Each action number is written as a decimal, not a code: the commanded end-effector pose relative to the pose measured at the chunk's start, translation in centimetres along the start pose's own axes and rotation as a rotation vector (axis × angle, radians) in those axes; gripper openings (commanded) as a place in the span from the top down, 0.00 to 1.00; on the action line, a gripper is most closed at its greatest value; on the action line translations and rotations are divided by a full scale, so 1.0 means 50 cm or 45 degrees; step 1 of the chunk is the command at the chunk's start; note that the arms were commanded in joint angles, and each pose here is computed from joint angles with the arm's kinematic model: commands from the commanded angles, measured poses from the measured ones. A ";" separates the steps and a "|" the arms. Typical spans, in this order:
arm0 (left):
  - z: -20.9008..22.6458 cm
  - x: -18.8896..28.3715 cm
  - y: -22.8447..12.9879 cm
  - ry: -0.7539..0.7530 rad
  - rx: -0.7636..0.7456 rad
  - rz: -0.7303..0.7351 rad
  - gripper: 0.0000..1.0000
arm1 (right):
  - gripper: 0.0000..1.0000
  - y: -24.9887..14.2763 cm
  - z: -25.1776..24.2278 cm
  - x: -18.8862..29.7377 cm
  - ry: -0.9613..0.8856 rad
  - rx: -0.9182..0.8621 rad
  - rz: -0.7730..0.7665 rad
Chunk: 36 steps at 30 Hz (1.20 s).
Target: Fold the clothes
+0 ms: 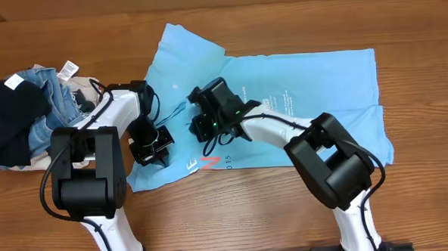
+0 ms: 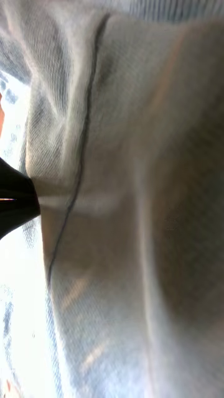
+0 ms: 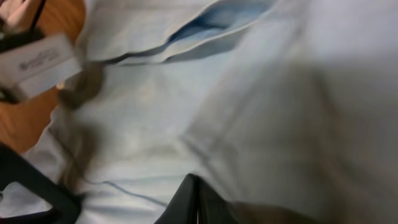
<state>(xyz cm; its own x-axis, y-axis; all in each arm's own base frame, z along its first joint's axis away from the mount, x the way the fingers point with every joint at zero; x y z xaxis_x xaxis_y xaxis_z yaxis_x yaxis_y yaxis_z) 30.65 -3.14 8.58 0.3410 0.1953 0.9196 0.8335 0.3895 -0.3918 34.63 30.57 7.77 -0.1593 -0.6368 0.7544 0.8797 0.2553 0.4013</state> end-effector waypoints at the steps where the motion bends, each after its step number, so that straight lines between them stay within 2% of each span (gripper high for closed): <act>1: 0.054 -0.074 0.010 0.305 0.035 0.045 0.96 | 0.96 0.032 -0.086 0.017 -0.109 -0.126 -0.068; 10: 0.054 -0.074 0.010 0.305 0.034 0.044 0.96 | 0.96 0.069 -0.176 0.073 -0.091 -0.249 -0.144; 15: 0.054 -0.074 0.010 0.309 0.020 0.042 0.96 | 0.96 0.087 -0.179 0.109 -0.033 -0.278 -0.141; 20: 0.052 -0.069 0.016 0.307 -0.023 0.027 0.96 | 0.96 0.110 -0.131 0.178 -0.004 -0.252 -0.129; 24: 0.034 -0.025 0.032 0.276 -0.130 -0.033 0.96 | 0.96 0.118 -0.098 0.252 -0.024 -0.245 -0.143; 28: 0.008 0.066 0.041 0.200 -0.199 -0.221 0.96 | 0.96 0.104 -0.086 0.361 -0.096 -0.322 -0.146; 32: -0.026 0.140 0.050 0.079 -0.474 -0.452 0.95 | 0.96 0.064 -0.087 0.408 -0.134 -0.476 -0.035; 36: -0.062 0.160 0.055 -0.049 -0.867 -0.569 0.95 | 0.96 0.028 -0.055 0.356 -0.017 -0.461 0.102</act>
<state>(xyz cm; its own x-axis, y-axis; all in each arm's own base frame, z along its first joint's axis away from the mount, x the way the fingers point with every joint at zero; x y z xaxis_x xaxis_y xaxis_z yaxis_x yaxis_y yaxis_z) 35.98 -2.30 12.32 0.0299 0.0762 0.9966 0.9935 0.1069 -0.0380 35.56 14.91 21.86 -0.1827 -0.5565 0.8105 0.9810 -0.0480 0.1881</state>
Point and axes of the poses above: each gripper's point midway between its finger pads, its own x axis back along the fingers, its own z axis along the line the jaws close on, y = z × x, the point moved 10 cm from there along x, back along the fingers, and after that the axes turned 4 degrees about -x, right-handed, at the moved point
